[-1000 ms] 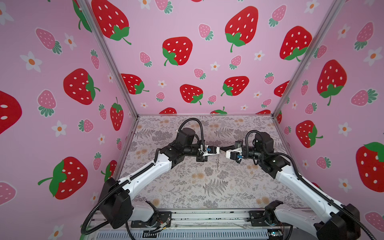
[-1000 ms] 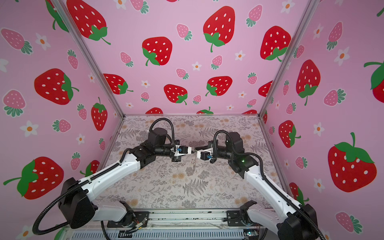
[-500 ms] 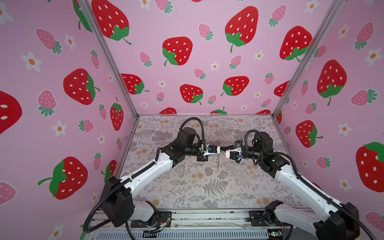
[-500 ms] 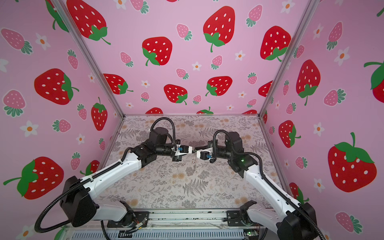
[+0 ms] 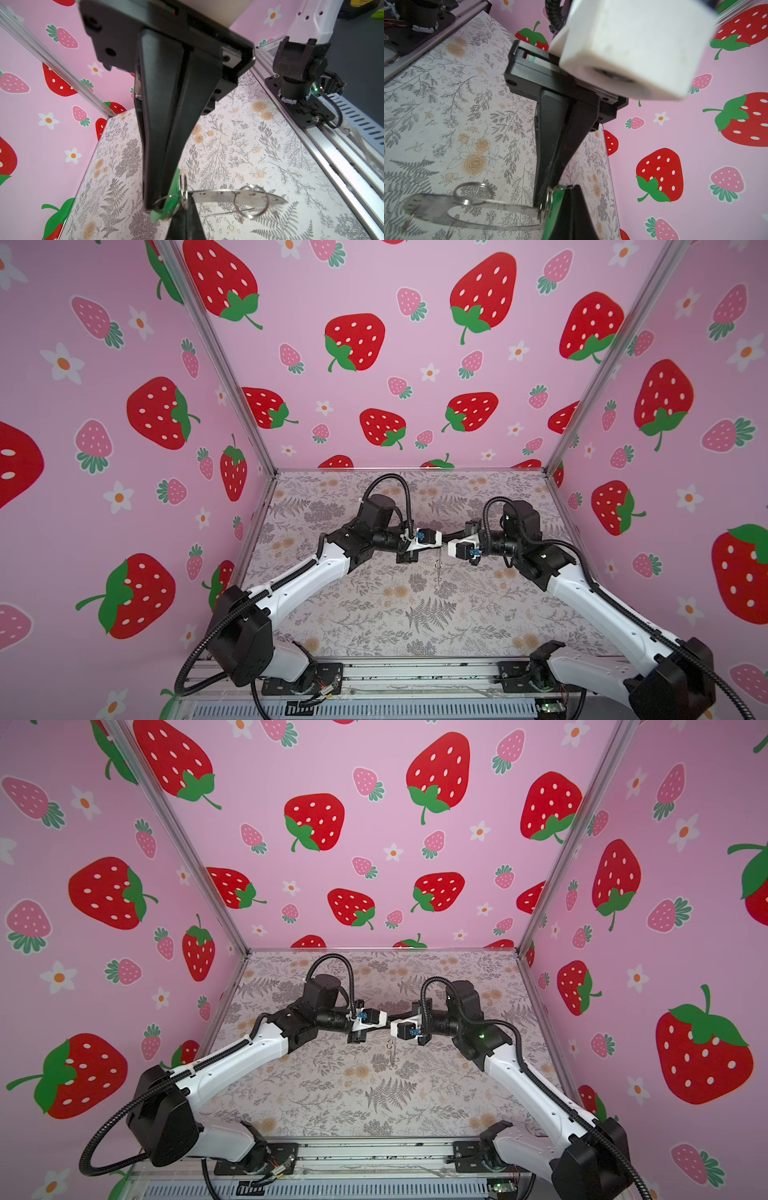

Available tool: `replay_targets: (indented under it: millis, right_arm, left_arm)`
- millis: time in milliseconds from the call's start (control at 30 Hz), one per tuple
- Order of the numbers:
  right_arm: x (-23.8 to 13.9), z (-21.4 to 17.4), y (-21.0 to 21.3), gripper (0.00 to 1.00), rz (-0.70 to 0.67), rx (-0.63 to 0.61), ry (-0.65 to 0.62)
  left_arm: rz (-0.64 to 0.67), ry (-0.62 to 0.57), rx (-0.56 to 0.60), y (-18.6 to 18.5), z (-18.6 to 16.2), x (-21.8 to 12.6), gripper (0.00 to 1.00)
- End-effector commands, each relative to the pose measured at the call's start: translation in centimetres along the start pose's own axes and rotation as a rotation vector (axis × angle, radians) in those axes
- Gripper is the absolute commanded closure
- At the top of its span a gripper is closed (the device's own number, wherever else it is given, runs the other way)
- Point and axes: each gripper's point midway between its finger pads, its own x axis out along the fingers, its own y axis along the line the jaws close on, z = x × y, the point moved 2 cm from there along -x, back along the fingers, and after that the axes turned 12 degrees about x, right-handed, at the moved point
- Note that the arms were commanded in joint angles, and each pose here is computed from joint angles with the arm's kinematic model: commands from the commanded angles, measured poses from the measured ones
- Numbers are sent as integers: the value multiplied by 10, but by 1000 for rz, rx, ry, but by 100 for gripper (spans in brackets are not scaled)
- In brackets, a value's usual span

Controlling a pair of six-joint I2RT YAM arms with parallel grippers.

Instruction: Put the keys on the keyring

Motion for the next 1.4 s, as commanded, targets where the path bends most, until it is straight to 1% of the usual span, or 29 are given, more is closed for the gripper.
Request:
replay_targets:
  millis: [0,233,333,400,533,600,700,800,900,1000,1133,1200,1300,1367]
  right_arm:
    - [1,3,-6,100,-3,-28,10]
    - [3,4,-13,98,-21,-28,16]
    - [3,5,-16,91,-27,-27,12]
    - [3,6,-19,82,-43,-23,11]
    - [2,8,-28,80,-88,-11,13]
    - [1,12,-35,75,-121,-8,8]
    - [-1,13,-43,69,-157,2,16]
    - [-3,11,-51,60,-193,-2,47]
    - [-8,4,-64,54,-265,15,105]
    - [-20,-8,-77,53,-344,45,170]
    - [-46,-10,-95,57,-425,132,138]
    - [-61,-6,-97,58,-425,175,79]
    - [-74,2,-85,60,-383,215,-9]
    - [-75,3,-75,60,-343,234,-25]
  left_arm:
    - [-5,-101,54,9,26,-2,100]
    - [-4,-124,48,9,29,-1,100]
    - [5,-131,50,9,30,-1,100]
    - [8,-136,52,9,30,-2,100]
    - [29,-148,57,12,33,-3,100]
    - [35,-153,60,13,34,-4,100]
    - [48,-157,70,13,35,-5,100]
    - [55,-160,74,15,35,-5,100]
    - [72,-169,79,17,36,-6,100]
    - [91,-182,82,22,37,-8,100]
    - [115,-192,78,29,35,-11,100]
    - [128,-194,74,33,31,-13,100]
    - [154,-198,67,41,28,-15,100]
    - [164,-199,69,44,26,-16,100]
